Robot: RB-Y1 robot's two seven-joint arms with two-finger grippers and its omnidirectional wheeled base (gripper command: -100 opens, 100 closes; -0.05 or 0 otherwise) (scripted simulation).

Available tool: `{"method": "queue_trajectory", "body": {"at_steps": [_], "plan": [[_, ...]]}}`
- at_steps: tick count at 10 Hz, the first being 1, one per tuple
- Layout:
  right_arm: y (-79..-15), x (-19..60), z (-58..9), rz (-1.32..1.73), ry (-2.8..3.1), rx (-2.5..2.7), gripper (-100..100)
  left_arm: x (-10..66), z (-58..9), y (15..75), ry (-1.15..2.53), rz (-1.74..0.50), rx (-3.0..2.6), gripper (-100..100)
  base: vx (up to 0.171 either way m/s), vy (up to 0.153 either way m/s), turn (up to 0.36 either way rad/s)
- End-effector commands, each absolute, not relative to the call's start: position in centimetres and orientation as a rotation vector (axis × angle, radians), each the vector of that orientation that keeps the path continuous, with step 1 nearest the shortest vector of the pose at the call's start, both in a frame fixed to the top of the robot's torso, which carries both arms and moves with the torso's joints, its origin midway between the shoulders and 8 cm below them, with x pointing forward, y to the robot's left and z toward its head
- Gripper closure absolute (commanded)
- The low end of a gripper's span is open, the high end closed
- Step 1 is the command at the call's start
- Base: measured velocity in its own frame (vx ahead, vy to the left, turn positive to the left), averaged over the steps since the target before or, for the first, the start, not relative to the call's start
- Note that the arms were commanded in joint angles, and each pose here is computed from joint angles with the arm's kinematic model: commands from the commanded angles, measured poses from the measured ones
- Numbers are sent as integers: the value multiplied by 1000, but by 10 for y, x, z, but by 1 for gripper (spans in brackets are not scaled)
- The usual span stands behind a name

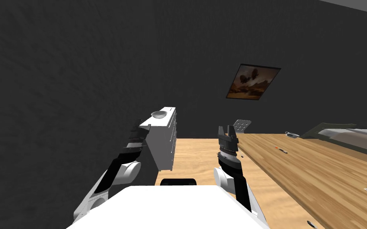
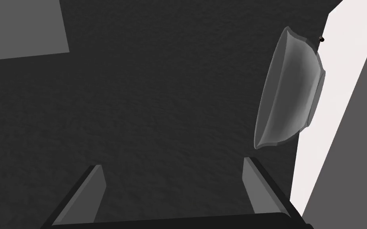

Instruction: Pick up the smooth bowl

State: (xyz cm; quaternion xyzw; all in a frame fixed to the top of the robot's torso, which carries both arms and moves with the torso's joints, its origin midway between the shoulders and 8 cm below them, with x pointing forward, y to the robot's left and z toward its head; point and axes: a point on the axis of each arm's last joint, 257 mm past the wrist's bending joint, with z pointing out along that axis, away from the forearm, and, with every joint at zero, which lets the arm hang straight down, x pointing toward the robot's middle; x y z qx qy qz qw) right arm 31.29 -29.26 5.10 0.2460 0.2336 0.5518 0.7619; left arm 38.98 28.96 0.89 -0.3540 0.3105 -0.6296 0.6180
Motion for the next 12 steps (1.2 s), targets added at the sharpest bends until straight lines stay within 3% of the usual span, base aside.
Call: {"method": "queue_trajectory", "body": {"at_steps": [1, 12], "plan": [[-293, 313, 51, 1201, 508, 535, 0, 408, -4, 289, 768, -1448, -846, -100, -122, -83, 10], [-293, 313, 51, 1200, 508, 535, 0, 498, -79, 289, 1066, -1355, -1021, -100, -94, -83, 2]]}}
